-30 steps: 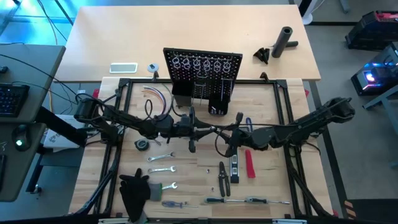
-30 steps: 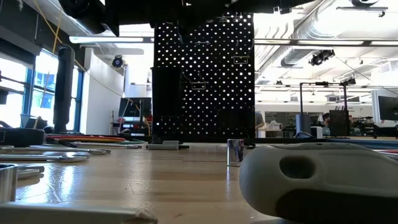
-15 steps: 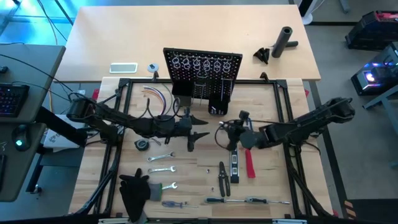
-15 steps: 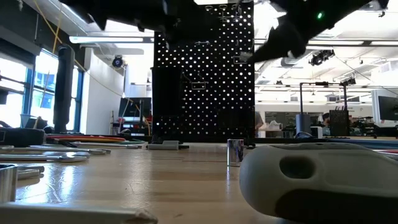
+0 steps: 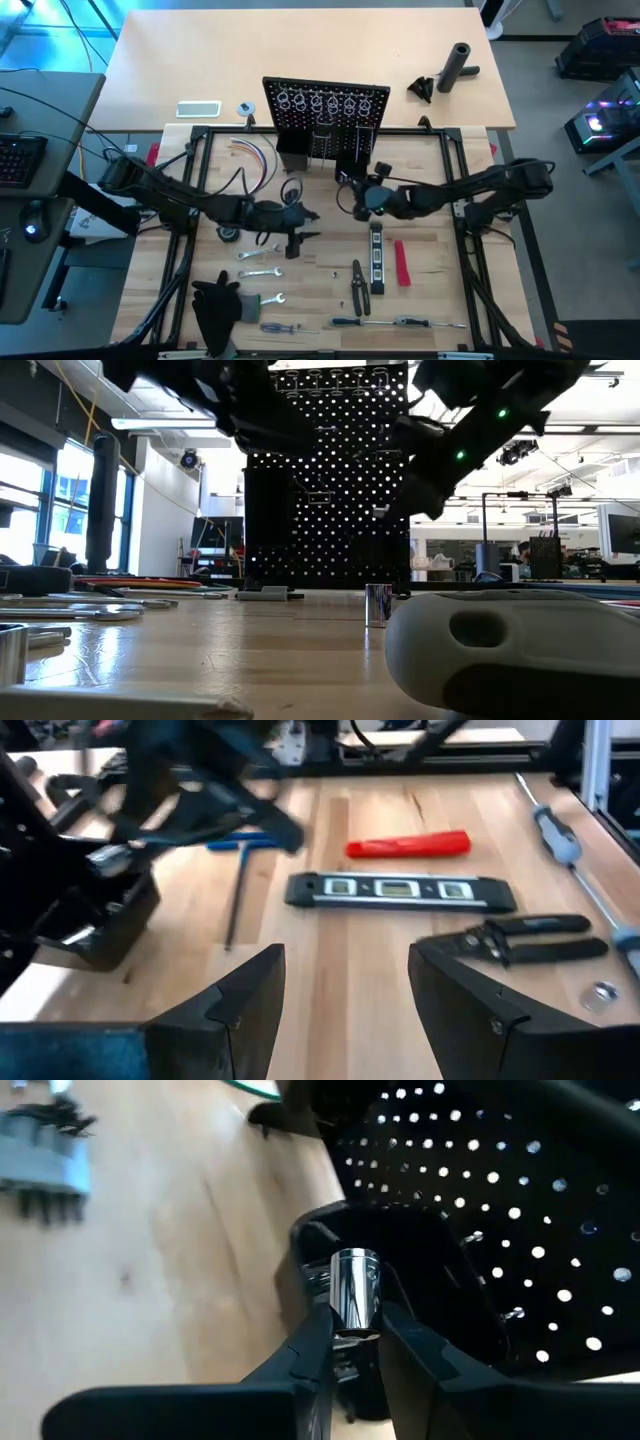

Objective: Hang tools onto peg board
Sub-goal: Put the socket into the small black bin on the black pegboard

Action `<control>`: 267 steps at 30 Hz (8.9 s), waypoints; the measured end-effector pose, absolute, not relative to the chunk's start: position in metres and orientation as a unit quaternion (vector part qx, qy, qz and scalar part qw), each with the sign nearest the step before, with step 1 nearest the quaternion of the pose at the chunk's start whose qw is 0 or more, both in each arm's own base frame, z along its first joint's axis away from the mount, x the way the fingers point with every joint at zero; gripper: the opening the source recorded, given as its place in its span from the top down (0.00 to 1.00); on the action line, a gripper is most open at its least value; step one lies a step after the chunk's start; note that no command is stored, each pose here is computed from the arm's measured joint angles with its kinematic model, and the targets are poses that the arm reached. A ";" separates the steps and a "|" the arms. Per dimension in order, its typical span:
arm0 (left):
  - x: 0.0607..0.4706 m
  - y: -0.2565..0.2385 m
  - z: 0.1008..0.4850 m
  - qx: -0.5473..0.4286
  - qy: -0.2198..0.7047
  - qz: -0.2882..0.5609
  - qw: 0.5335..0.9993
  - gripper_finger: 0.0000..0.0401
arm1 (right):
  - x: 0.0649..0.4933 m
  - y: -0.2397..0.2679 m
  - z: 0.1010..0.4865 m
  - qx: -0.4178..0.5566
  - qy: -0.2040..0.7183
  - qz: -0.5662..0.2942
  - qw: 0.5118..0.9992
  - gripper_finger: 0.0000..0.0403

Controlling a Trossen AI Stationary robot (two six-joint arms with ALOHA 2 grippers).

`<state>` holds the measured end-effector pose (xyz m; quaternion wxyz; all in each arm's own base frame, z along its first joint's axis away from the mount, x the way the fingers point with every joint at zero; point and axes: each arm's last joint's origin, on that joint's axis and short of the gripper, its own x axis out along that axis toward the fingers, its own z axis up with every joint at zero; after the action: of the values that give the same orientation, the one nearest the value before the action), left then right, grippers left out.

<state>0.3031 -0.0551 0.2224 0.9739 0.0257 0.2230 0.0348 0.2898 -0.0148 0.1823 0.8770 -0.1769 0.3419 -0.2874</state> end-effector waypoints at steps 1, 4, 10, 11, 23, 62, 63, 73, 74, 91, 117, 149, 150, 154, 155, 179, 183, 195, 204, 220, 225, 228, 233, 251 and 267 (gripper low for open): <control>0.302 -0.058 0.222 0.028 0.227 0.035 0.973 0.48 | 0.292 -0.017 0.182 -0.173 0.336 -0.292 0.878 0.88; 0.299 -0.067 0.219 0.039 0.238 0.032 0.970 0.48 | 0.293 -0.023 0.183 -0.166 0.325 -0.303 0.880 0.88; 0.293 -0.077 0.215 0.056 0.260 0.032 0.963 0.48 | 0.293 -0.045 0.181 -0.132 0.327 -0.313 0.882 0.87; 0.293 -0.078 0.215 0.057 0.260 0.032 0.963 0.48 | 0.293 -0.048 0.179 -0.126 0.330 -0.313 0.882 0.86; 0.289 -0.089 0.214 0.045 0.266 0.023 0.963 0.48 | 0.296 -0.064 0.164 -0.096 0.343 -0.320 0.878 0.75; 0.280 -0.100 0.207 0.020 0.303 0.019 0.953 0.48 | 0.302 0.115 0.129 -0.026 0.325 0.133 0.936 0.61; 0.280 -0.100 0.207 0.018 0.303 0.020 0.953 0.48 | 0.303 0.115 0.128 -0.025 0.322 0.136 0.937 0.61; 0.279 -0.102 0.207 0.006 0.303 0.020 0.953 0.48 | 0.316 0.122 0.117 -0.017 0.307 0.166 0.937 0.61; 0.280 -0.102 0.207 0.005 0.302 0.020 0.953 0.48 | 0.319 0.123 0.117 -0.019 0.306 0.166 0.937 0.61; 0.275 -0.115 0.207 0.002 0.296 0.017 0.955 0.48 | 0.328 0.125 0.106 -0.044 0.350 0.153 0.923 0.69; 0.274 -0.115 0.207 0.000 0.298 0.024 0.954 0.48 | 0.321 0.124 0.113 -0.117 0.362 0.189 0.905 0.45; 0.275 -0.115 0.207 -0.005 0.293 0.026 0.956 0.48 | 0.329 0.128 0.096 -0.153 0.326 0.224 0.906 0.61; 0.275 -0.115 0.207 -0.005 0.294 0.026 0.956 0.48 | 0.329 0.128 0.096 -0.152 0.327 0.227 0.905 0.65; 0.275 -0.115 0.207 -0.005 0.294 0.026 0.956 0.48 | 0.329 0.128 0.095 -0.154 0.329 0.235 0.902 0.78; 0.275 -0.115 0.207 -0.005 0.294 0.026 0.956 0.48 | 0.329 0.128 0.095 -0.154 0.329 0.235 0.902 0.78; 0.293 -0.115 0.217 -0.073 0.203 0.001 0.977 0.48 | 0.310 0.135 0.177 -0.299 0.234 0.061 0.923 0.76; 0.306 -0.110 0.207 -0.113 0.199 -0.016 0.973 0.48 | 0.306 0.137 0.192 -0.322 0.204 0.040 0.924 0.75; 0.333 -0.085 0.194 -0.245 0.158 -0.047 0.955 0.48 | 0.304 0.138 0.196 -0.374 0.203 -0.006 0.905 0.75; 0.338 -0.077 0.192 -0.263 0.152 -0.056 0.951 0.49 | 0.304 0.138 0.197 -0.382 0.201 -0.019 0.902 0.75; 0.339 -0.073 0.194 -0.250 0.140 -0.054 0.956 0.72 | 0.304 0.138 0.198 -0.382 0.196 -0.023 0.903 0.75; 0.339 -0.073 0.194 -0.239 0.138 -0.056 0.959 0.79 | 0.304 0.139 0.199 -0.382 0.195 -0.023 0.903 0.75; 0.339 -0.073 0.194 -0.235 0.138 -0.060 0.960 0.82 | 0.304 0.139 0.198 -0.386 0.195 -0.022 0.901 0.75; 0.339 -0.073 0.194 -0.224 0.138 -0.062 0.963 0.84 | 0.304 0.139 0.198 -0.387 0.195 -0.023 0.901 0.75; 0.342 -0.061 0.195 -0.171 0.126 -0.047 0.976 0.85 | 0.293 0.147 0.198 -0.403 0.216 -0.130 0.880 0.62; 0.346 -0.023 0.197 -0.035 0.102 0.067 0.992 0.85 | 0.243 0.148 0.201 -0.305 0.281 -0.200 0.888 0.61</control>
<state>0.3459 -0.0229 0.1971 0.9919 -0.0347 0.1019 0.0672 0.2428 0.1480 0.2008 0.8879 -0.3047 0.2810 -0.1997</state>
